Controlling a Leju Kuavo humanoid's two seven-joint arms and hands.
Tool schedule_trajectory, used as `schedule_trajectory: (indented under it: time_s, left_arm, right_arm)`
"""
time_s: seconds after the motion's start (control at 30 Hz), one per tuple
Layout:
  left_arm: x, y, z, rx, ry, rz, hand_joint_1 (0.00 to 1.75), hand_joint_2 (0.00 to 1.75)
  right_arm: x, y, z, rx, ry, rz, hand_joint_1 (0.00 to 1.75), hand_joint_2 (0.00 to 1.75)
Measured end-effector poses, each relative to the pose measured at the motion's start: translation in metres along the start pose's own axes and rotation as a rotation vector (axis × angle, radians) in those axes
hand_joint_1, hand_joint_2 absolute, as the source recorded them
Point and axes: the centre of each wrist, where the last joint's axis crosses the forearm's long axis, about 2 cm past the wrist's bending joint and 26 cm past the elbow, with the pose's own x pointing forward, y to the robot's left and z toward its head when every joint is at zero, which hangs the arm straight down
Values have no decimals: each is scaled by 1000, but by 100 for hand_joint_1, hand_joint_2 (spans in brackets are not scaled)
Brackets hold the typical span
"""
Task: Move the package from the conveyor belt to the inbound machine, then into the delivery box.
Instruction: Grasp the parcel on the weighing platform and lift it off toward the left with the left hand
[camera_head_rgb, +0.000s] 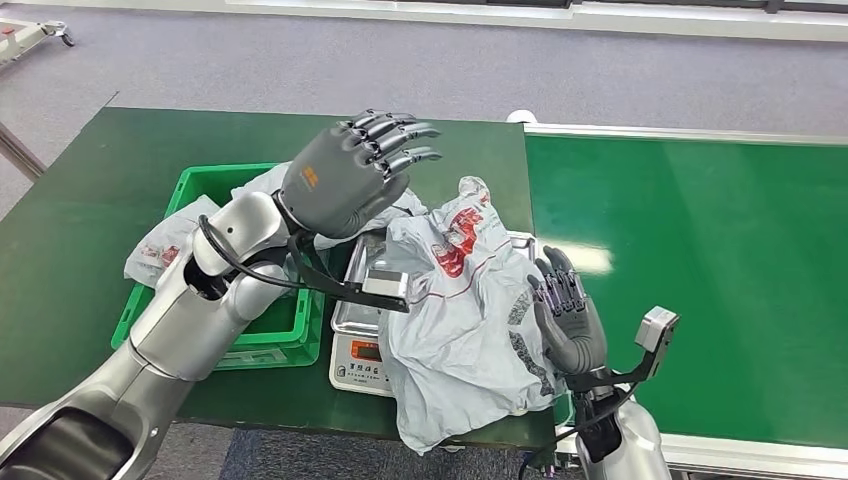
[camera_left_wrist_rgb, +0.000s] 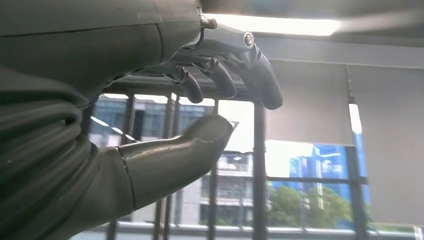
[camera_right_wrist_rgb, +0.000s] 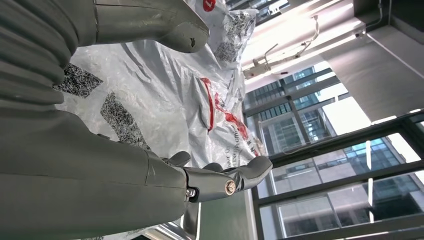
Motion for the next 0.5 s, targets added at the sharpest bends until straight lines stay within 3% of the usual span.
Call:
schedule_trajectory:
  time_s: [0.13, 0.3, 0.5]
  left_arm:
    - [-14, -12, 30, -17, 53, 73, 0, 175]
    - [-18, -55, 77, -150, 9, 310, 0, 175]
    - [-1, -101, 86, -307, 17, 467, 0, 175]
  right_arm:
    - [9, -1, 11, -37, -26, 62, 0, 175]
    - [22, -8, 27, -113, -39, 144, 0, 175]
    - [31, -14, 18, -198, -17, 240, 0, 175]
